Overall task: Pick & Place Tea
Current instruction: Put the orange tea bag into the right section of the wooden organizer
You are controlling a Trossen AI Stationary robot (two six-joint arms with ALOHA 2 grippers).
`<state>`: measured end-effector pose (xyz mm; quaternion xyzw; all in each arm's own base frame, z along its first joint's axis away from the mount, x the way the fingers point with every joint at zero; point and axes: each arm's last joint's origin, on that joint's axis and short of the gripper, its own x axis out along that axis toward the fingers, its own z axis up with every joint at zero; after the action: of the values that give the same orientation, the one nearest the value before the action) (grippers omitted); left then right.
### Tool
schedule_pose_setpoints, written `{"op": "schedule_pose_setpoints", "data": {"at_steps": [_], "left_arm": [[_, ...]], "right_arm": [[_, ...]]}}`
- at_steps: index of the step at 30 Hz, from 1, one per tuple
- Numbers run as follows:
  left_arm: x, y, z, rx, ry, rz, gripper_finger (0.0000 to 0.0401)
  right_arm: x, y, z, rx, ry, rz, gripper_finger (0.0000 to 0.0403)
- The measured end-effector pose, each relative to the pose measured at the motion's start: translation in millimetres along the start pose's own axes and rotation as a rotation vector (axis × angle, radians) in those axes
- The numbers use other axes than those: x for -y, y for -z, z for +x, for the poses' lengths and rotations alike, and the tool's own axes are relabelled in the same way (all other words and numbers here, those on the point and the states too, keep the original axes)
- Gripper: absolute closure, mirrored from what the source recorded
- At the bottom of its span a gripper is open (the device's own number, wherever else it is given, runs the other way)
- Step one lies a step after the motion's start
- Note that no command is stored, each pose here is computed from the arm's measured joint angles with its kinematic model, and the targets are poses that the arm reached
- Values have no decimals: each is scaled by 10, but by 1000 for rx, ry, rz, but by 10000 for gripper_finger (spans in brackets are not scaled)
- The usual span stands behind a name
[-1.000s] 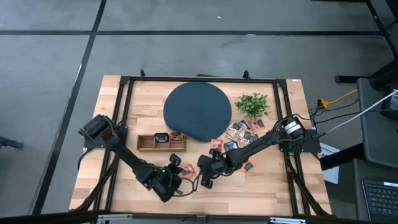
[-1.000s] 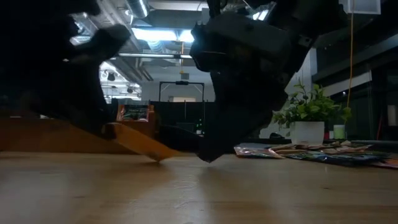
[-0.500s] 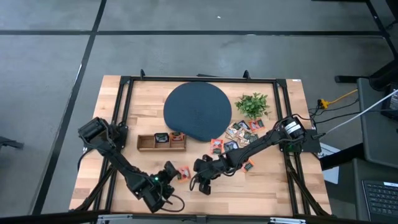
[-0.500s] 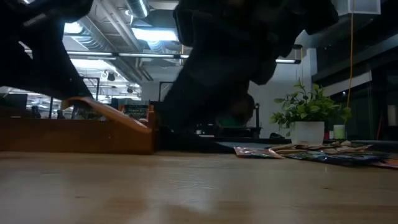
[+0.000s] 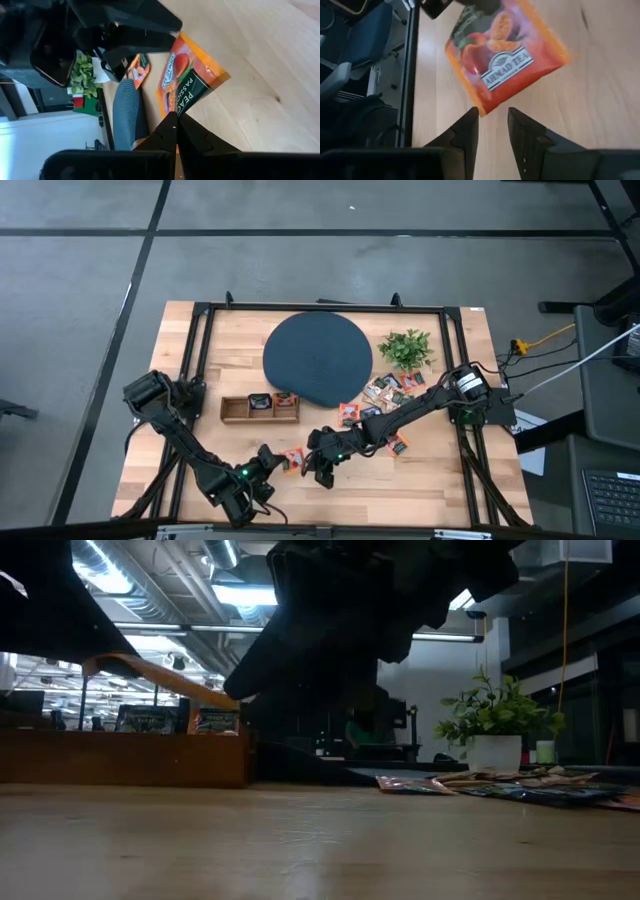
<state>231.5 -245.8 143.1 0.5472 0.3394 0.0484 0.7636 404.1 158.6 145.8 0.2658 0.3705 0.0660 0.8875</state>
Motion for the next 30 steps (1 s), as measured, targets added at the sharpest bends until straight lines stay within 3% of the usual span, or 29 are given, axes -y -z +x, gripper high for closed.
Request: {"op": "schedule_pose_setpoints", "data": {"at_steps": [10,19,27,30], "left_arm": [[-20,-17,-6,6,-44,-34,399],[-26,-19,-5,4,-62,-41,399],[-28,-19,-3,5,-63,-71,398],[-27,-20,-2,7,-59,-103,395]], "right_arm": [[-46,-91,-7,51,-101,-27,296],[-1,-121,-8,63,-77,-21,300],[40,-120,-7,68,-26,-26,387],[41,-120,-7,69,-24,-40,389]]}}
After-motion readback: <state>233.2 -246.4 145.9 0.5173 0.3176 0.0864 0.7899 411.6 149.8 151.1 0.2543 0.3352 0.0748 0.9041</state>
